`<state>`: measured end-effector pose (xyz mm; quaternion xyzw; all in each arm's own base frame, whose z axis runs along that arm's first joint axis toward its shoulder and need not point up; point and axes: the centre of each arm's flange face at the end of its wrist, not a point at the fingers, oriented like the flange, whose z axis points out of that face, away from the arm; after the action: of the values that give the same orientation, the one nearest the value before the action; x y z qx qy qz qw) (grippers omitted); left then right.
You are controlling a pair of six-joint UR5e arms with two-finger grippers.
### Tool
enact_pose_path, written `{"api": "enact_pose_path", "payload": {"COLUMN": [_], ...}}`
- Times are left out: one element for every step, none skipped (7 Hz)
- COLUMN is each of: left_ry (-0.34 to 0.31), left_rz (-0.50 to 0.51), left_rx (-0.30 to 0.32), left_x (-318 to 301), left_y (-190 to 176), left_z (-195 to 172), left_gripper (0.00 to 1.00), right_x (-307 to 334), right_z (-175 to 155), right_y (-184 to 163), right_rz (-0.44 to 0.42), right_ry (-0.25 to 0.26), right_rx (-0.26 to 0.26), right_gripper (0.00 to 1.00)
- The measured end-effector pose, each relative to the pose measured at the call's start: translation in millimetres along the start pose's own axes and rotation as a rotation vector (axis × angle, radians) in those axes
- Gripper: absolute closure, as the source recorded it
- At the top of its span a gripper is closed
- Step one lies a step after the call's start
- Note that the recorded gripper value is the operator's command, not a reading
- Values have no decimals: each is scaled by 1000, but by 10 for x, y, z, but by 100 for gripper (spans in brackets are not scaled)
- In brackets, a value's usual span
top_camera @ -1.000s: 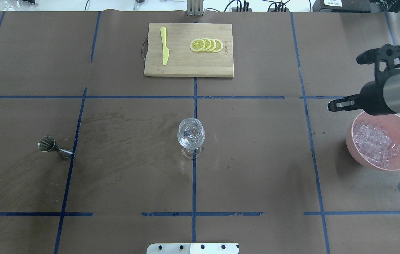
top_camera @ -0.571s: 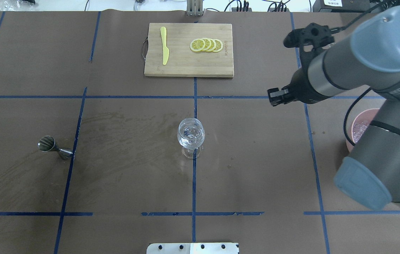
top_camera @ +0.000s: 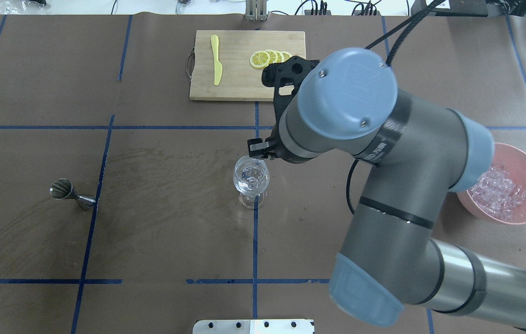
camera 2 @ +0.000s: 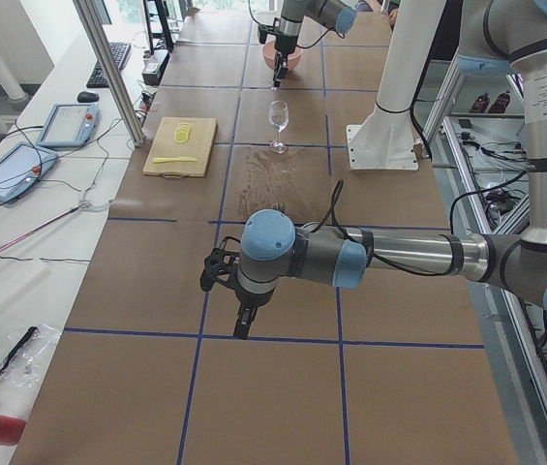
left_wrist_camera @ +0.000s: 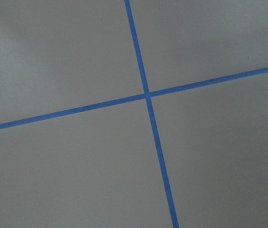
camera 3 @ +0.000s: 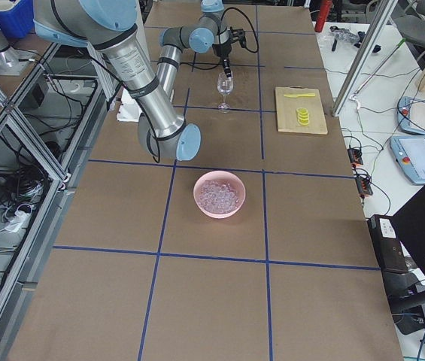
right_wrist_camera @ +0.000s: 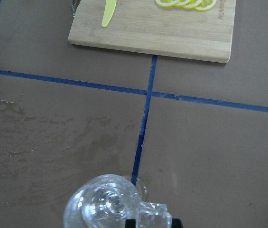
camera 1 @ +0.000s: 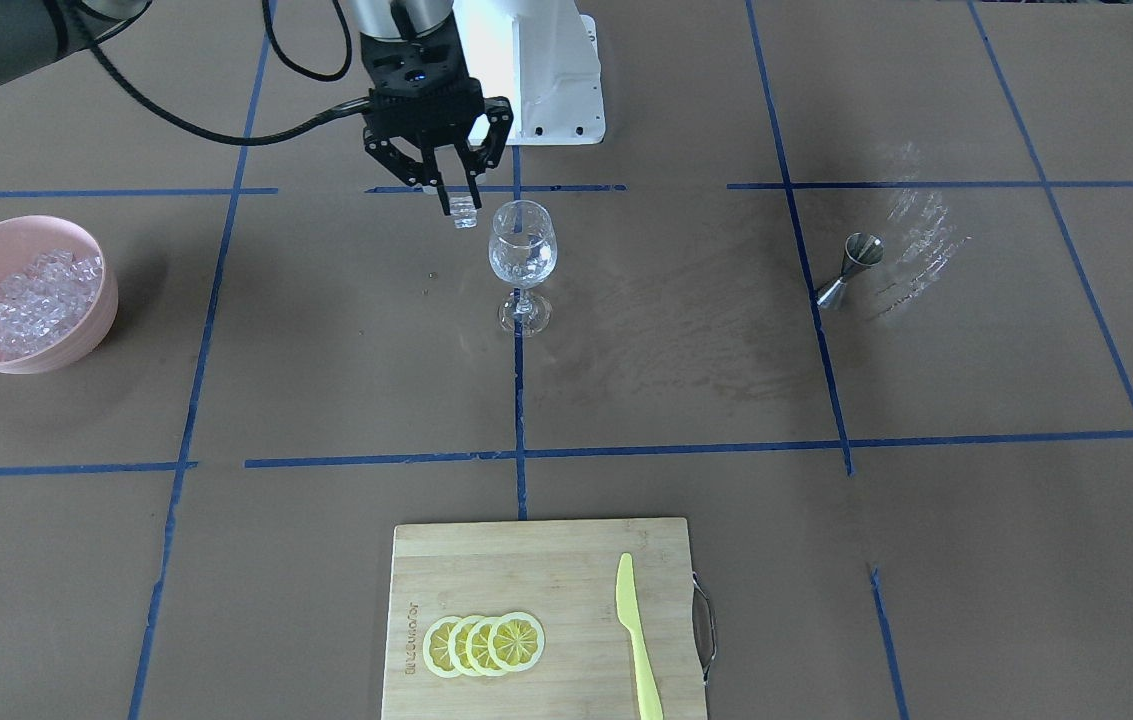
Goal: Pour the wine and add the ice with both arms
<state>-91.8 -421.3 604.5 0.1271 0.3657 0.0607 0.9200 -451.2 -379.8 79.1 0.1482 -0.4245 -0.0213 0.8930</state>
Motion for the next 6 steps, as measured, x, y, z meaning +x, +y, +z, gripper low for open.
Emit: {"api": "enact_pose_path", "payload": {"left_ry": [0, 0, 0, 0, 0, 0], "left_rz": [1, 0, 1, 1, 0, 0], "left_rx": [1, 0, 1, 1, 0, 0], "left_x": [2, 0, 0, -2, -4, -5], "left_y": [-9, -10, -12, -12, -11, -11], "left_z": [-3, -1, -1, 0, 3, 4], "left_gripper": [0, 0, 0, 0, 0, 0], "right_x": [-250, -398, -465, -480, -480, -478], "right_z": [90, 134, 152, 173, 191, 201], "right_y": [55, 69, 78, 91, 105, 111], "right_rz": [6, 13, 17, 18, 18, 18], "right_ry": [12, 28, 44, 55, 62, 66], "right_rx": [1, -5, -12, -18, -22, -23], "right_gripper": [100, 97, 90, 79, 2, 0]}}
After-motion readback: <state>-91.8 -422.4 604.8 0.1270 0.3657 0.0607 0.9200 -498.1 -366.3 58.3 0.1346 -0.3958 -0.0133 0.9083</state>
